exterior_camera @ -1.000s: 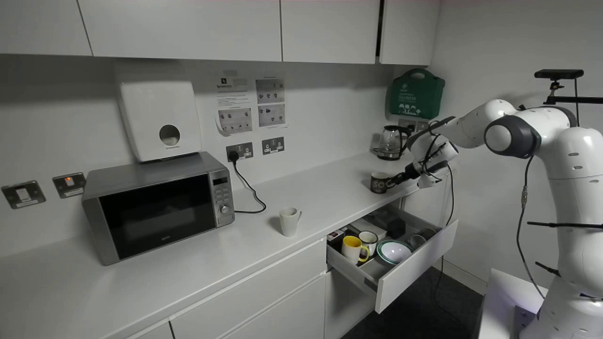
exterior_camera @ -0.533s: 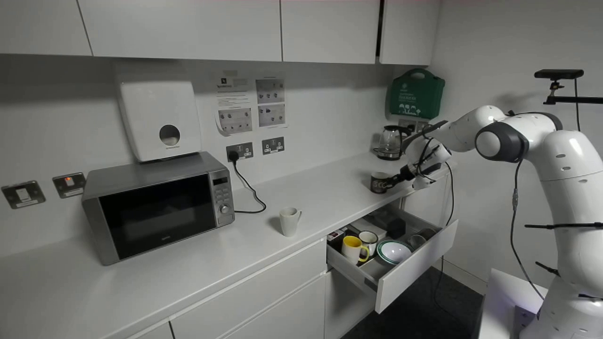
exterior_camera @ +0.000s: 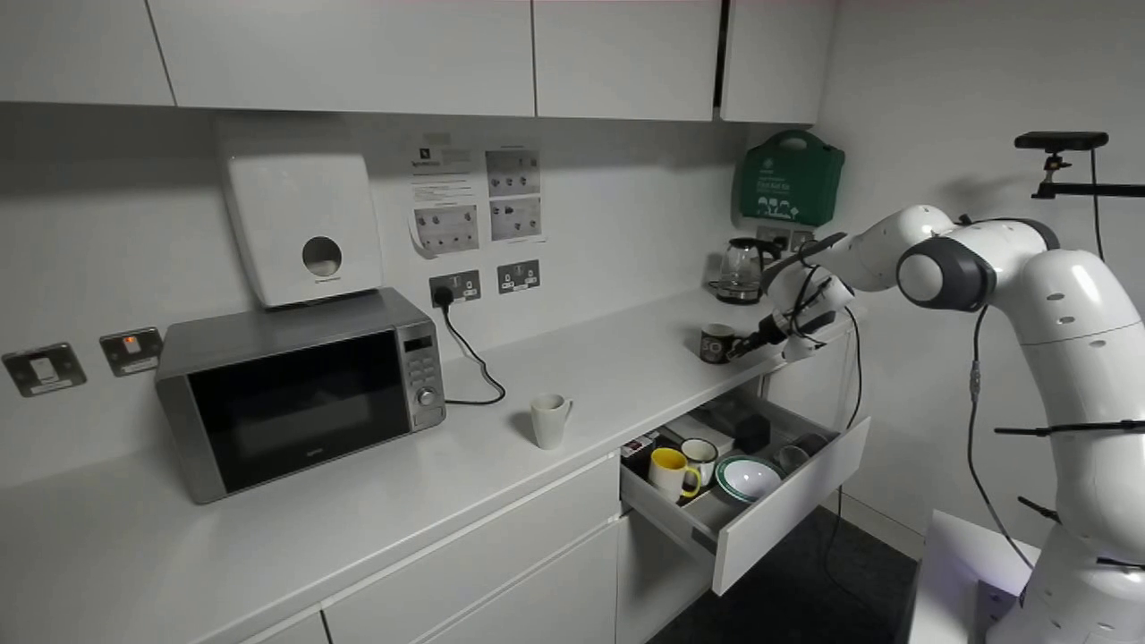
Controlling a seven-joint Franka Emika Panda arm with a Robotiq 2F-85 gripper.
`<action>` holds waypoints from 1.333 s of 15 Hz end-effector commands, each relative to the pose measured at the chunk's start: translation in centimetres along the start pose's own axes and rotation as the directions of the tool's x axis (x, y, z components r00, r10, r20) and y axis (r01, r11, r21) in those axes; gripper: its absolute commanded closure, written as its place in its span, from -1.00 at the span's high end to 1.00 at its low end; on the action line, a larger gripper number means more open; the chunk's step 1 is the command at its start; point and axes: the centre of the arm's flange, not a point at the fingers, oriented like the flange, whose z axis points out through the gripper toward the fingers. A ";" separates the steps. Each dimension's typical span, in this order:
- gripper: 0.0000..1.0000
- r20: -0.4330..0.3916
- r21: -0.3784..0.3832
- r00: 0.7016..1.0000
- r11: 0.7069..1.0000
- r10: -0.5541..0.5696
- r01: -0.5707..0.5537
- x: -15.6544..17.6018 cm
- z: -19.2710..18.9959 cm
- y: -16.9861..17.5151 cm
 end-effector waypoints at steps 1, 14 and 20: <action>-0.72 -0.005 -0.003 1.000 1.000 -0.024 0.024 0.7 -0.2 0.7; -0.89 -0.041 0.020 0.999 1.000 0.006 -0.005 -1.2 -2.5 -1.4; -0.89 -0.054 0.035 0.997 0.998 0.058 -0.056 -4.4 -5.3 -2.7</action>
